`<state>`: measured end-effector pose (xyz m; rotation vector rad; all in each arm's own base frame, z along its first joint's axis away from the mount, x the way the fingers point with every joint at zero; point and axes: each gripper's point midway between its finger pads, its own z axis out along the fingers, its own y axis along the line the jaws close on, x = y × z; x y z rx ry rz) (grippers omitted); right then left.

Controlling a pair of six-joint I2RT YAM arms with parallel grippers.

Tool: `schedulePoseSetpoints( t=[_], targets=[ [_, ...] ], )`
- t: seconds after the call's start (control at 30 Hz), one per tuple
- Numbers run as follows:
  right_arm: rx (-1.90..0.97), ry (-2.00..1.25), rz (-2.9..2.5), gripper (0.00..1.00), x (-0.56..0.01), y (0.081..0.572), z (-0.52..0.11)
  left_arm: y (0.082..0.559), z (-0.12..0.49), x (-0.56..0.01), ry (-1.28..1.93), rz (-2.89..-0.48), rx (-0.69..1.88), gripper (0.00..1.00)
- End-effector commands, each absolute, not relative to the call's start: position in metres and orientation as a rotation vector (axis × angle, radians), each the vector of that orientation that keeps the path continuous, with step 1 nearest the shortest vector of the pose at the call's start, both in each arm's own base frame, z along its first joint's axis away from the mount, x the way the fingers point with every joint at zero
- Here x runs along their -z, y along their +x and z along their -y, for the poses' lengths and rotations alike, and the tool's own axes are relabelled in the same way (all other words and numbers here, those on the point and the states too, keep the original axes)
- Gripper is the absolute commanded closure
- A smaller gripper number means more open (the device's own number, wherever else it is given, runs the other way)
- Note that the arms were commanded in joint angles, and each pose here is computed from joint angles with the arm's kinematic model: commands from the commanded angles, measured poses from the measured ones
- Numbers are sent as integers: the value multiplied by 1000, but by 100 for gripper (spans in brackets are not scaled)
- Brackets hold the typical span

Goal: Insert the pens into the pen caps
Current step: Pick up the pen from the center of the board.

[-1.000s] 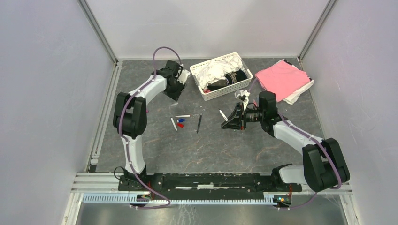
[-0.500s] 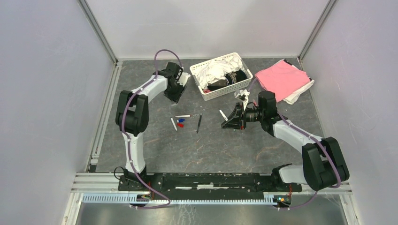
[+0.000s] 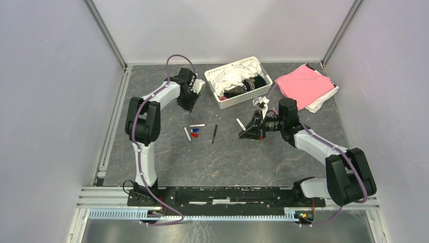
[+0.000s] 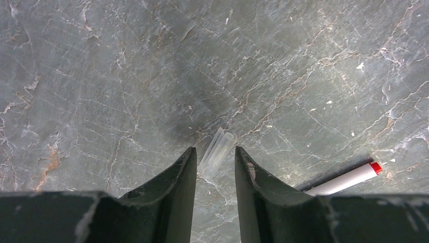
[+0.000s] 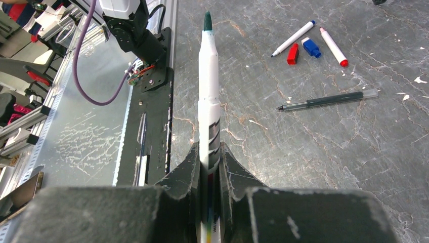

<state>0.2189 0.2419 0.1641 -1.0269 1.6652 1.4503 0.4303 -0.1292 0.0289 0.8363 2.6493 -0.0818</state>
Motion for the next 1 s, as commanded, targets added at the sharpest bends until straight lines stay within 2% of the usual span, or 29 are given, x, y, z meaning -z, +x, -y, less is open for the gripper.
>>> schedulePoseSetpoints(
  t=[0.0, 0.97],
  targets=[
    [-1441, -1066, -1601, 100, -177, 225, -244, 439, 132, -30, 879, -2619, 121, 60],
    [-1444, -1068, -1599, 100, -178, 225, -244, 436, 132, -20, 839, -2655, 171, 70]
  ],
)
